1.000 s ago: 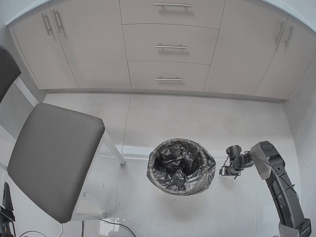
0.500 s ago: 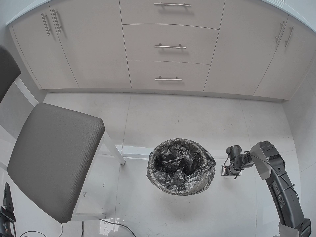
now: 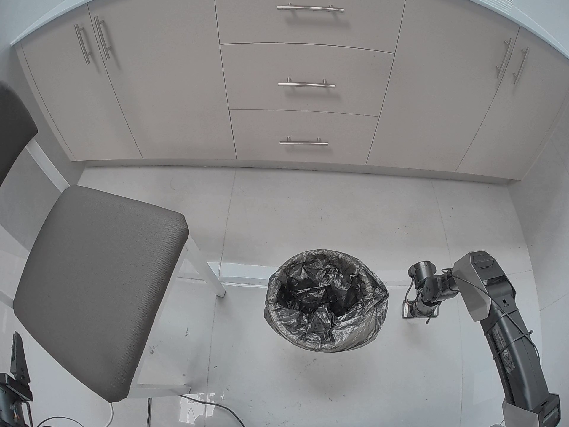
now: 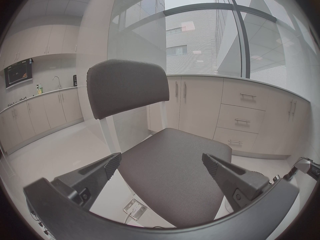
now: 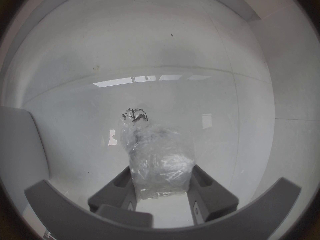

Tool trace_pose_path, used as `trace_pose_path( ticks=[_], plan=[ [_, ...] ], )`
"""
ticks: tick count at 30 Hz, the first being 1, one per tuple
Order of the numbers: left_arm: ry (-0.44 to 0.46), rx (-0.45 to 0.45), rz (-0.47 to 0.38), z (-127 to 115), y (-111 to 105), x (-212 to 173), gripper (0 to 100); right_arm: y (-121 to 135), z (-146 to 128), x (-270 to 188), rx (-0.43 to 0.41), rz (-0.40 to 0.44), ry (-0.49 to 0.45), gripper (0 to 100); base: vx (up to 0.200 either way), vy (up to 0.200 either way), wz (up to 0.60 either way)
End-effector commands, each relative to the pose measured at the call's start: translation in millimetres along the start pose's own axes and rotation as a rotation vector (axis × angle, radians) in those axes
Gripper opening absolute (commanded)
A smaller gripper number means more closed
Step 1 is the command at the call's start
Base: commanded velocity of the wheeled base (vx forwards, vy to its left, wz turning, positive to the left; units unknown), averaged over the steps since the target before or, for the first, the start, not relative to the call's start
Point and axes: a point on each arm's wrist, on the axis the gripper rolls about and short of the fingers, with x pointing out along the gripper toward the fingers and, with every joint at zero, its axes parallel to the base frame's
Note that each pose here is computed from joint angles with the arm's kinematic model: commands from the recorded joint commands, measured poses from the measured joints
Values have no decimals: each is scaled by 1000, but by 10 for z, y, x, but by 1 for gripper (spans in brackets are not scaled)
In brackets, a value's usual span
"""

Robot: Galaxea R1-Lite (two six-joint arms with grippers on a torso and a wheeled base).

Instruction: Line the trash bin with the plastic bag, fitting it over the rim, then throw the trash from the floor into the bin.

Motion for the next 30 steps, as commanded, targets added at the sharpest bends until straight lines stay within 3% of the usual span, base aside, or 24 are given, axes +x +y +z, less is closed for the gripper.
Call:
trace_pose_path(
  ticks=[1,10,21,30],
  plan=[
    [17,9,3,-46,-1,10,100,-11,137,-136,9,-4,-35,0,0,0,0],
    [26,1,4,-62,0,11,100,-62,427,-543,18,-21,-64,0,0,0,0],
    [46,-23,7,-86,3,10,100,-127,803,-1425,2,-4,-68,0,0,0,0],
    [47,-62,8,-88,4,10,100,134,877,-2073,-70,36,-93,0,0,0,0]
  ],
)
